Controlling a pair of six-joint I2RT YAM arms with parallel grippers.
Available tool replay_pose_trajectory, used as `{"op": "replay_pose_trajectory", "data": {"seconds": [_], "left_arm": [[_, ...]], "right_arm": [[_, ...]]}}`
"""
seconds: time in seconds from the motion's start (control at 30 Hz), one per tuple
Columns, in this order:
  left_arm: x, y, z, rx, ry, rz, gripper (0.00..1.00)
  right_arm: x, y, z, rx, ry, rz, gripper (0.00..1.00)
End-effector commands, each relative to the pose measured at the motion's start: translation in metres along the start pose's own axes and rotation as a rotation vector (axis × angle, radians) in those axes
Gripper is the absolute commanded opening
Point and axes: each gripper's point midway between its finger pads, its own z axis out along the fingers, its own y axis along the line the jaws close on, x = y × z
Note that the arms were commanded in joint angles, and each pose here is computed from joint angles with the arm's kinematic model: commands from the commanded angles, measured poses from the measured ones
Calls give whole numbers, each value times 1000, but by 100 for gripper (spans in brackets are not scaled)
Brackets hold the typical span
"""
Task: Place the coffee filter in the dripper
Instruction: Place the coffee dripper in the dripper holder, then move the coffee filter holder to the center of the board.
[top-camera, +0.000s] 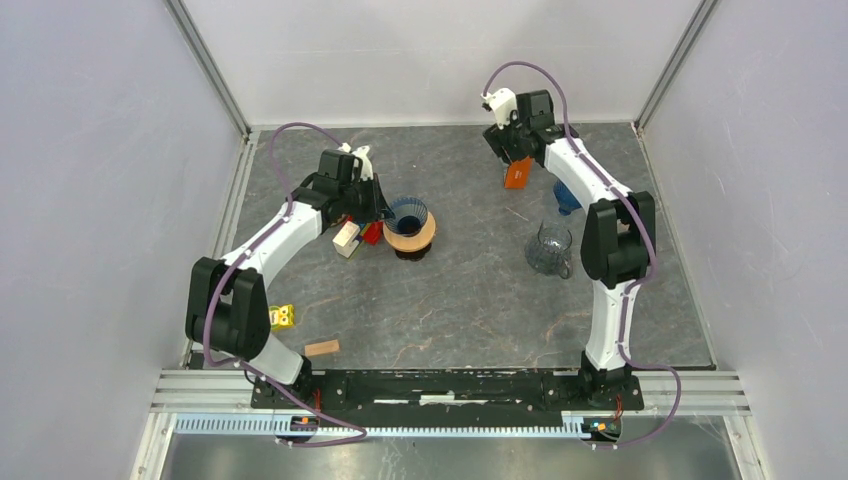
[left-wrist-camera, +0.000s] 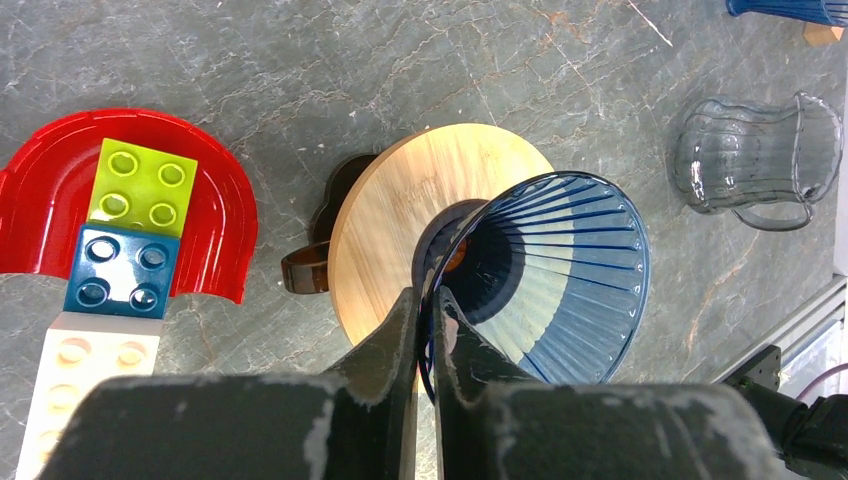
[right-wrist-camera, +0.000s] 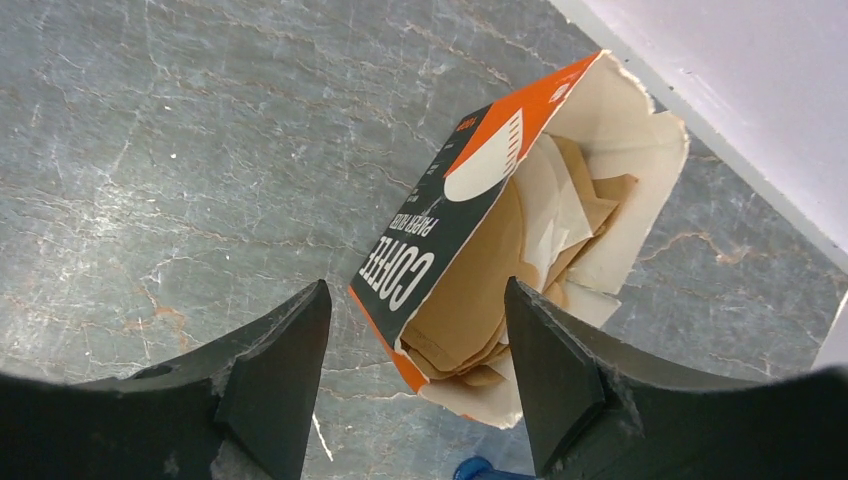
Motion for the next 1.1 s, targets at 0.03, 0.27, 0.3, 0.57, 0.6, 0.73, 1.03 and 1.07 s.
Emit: {"op": "replay_pose_trajectory", "data": {"seconds": [0.03, 0.27, 0.3, 0.57, 0.6, 0.73, 1.03, 1.07], "left_arm": [[7, 8, -4, -31, 26, 29, 14], [2, 6, -3, -26, 27, 27, 27], [1, 6, -3, -25, 26, 26, 28], [-13, -2, -7, -15, 10, 38, 42], [-13, -2, -7, -15, 11, 38, 45], [-21, -7, -12, -6, -1, 51, 50], [-58, -19, -42, -7, -84, 131, 63], [-62, -21, -46, -5, -91, 142, 63]], "right_arm": [[-9, -5, 5, 16, -24, -20, 66], [1, -1, 8, 1, 0, -26, 44], [2, -1, 7, 0, 2, -25, 41], [12, 0, 2, 10, 24, -21, 31], [13, 0, 2, 12, 28, -21, 30], [14, -1, -2, 20, 35, -23, 23], [20, 26, -40, -70, -15, 24, 3], [24, 33, -44, -90, -18, 36, 2]]}}
